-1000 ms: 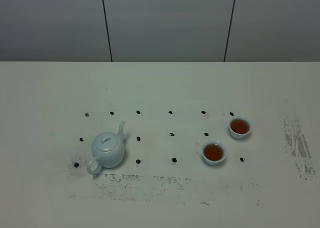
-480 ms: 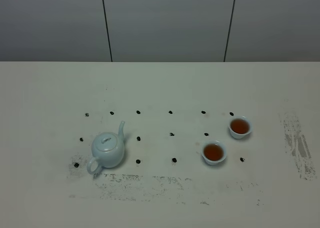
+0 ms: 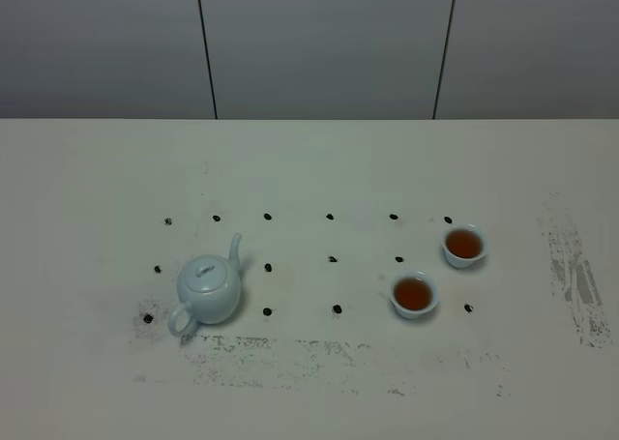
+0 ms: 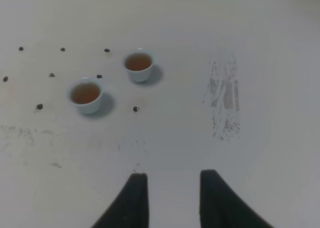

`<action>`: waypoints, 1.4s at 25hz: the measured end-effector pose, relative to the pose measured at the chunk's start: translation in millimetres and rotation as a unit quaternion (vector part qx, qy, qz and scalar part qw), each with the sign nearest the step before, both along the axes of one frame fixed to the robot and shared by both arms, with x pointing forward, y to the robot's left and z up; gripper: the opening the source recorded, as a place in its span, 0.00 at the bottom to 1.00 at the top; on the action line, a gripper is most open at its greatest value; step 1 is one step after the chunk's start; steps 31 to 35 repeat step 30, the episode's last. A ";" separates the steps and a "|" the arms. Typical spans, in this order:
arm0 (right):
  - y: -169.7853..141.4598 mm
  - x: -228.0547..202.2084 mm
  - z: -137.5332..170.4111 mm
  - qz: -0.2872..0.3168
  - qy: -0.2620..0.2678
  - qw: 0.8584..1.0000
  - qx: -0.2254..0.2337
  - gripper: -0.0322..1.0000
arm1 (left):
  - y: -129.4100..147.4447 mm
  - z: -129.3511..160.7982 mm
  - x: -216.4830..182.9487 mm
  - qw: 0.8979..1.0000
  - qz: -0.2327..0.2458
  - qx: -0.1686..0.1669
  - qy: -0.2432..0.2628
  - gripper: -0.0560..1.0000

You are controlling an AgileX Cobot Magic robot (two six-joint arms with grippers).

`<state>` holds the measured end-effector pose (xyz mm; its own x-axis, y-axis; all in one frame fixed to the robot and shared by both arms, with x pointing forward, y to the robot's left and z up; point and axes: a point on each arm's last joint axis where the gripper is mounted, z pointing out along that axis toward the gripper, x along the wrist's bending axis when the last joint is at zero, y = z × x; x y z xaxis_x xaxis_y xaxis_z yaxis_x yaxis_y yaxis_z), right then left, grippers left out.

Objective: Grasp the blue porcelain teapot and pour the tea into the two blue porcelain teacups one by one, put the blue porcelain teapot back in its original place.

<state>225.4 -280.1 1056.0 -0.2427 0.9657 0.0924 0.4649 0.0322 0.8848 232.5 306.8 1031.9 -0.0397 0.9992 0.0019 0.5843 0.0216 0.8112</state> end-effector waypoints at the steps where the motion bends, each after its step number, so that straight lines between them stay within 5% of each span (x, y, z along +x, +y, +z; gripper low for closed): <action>1: 0.0 0.0 0.0 0.000 0.000 1.000 0.000 0.26 | 0.0 0.0 0.0 1.000 0.000 0.000 0.000 0.40; 35: 0.0 0.0 0.0 0.000 0.000 1.000 0.000 0.26 | 0.0 0.0 0.0 1.000 0.000 0.000 0.000 0.40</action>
